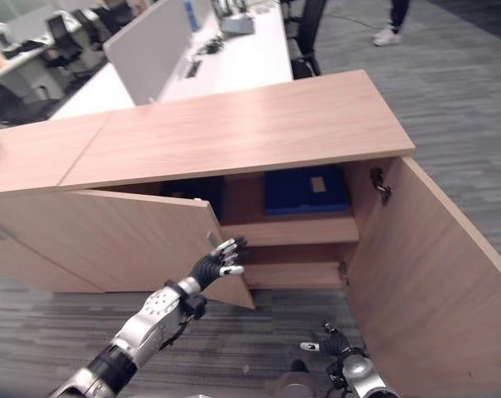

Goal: Put the empty folder in the office cabinet

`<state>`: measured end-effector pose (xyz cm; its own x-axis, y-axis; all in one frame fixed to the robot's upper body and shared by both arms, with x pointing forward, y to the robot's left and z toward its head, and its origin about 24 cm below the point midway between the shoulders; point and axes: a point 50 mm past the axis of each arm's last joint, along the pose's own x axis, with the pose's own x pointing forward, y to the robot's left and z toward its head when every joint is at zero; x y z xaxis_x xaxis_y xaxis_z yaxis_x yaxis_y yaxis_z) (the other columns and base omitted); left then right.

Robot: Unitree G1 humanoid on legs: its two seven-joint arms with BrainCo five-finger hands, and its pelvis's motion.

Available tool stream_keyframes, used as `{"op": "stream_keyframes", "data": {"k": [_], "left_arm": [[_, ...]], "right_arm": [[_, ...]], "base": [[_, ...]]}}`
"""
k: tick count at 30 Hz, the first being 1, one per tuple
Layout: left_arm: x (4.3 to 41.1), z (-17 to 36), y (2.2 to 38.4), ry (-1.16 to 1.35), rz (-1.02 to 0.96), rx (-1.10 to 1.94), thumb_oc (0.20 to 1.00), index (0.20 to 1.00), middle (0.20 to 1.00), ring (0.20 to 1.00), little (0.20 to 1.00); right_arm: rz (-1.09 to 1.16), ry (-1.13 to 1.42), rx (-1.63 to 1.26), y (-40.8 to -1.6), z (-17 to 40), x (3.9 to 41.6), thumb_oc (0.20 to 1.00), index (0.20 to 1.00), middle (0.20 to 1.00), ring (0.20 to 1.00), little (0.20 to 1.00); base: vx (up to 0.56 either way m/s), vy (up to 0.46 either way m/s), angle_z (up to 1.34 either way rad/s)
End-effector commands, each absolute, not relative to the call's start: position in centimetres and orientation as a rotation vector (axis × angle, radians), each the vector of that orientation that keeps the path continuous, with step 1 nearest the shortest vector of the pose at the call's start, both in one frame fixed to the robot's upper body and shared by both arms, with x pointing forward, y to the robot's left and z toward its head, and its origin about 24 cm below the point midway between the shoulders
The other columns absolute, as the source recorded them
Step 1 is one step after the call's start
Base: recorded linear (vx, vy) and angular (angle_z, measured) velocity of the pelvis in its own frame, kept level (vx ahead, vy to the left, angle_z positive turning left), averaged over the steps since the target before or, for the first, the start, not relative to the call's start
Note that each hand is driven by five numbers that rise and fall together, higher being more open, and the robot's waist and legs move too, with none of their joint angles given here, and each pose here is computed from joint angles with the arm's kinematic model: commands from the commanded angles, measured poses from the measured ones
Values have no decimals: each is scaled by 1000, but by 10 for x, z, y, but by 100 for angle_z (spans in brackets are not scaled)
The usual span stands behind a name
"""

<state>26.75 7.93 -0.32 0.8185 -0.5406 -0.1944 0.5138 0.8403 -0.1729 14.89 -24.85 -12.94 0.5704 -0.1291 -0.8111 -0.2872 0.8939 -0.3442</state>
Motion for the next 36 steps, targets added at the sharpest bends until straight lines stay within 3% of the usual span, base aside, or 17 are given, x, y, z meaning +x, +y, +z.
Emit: {"op": "stream_keyframes", "data": {"k": [1,10,12,20,28,36], "left_arm": [[287,15,121,116,-340,-94,1000,1000,1000,1000,1000],[315,11,228,221,21,130,1000,1000,1000,1000,1000],[325,29,273,246,134,245,1000,1000,1000,1000,1000],[323,82,353,224,324,359,1000,1000,1000,1000,1000],[324,93,360,204,346,388,1000,1000,1000,1000,1000],[326,58,299,154,195,291,1000,1000,1000,1000,1000]], "right_arm": [[113,900,-464,-234,-125,169,1000,1000,1000,1000,1000],[164,883,-419,-227,-126,160,1000,1000,1000,1000,1000],[173,864,-406,-227,-123,162,1000,1000,1000,1000,1000],[185,879,-371,-228,-125,155,1000,1000,1000,1000,1000],[185,883,-341,-225,-127,153,1000,1000,1000,1000,1000],[141,864,-316,-218,-126,166,1000,1000,1000,1000,1000]], "base": [[120,18,-67],[142,99,-87],[104,150,-35],[67,121,-35],[20,64,-21],[-54,-6,3]]}}
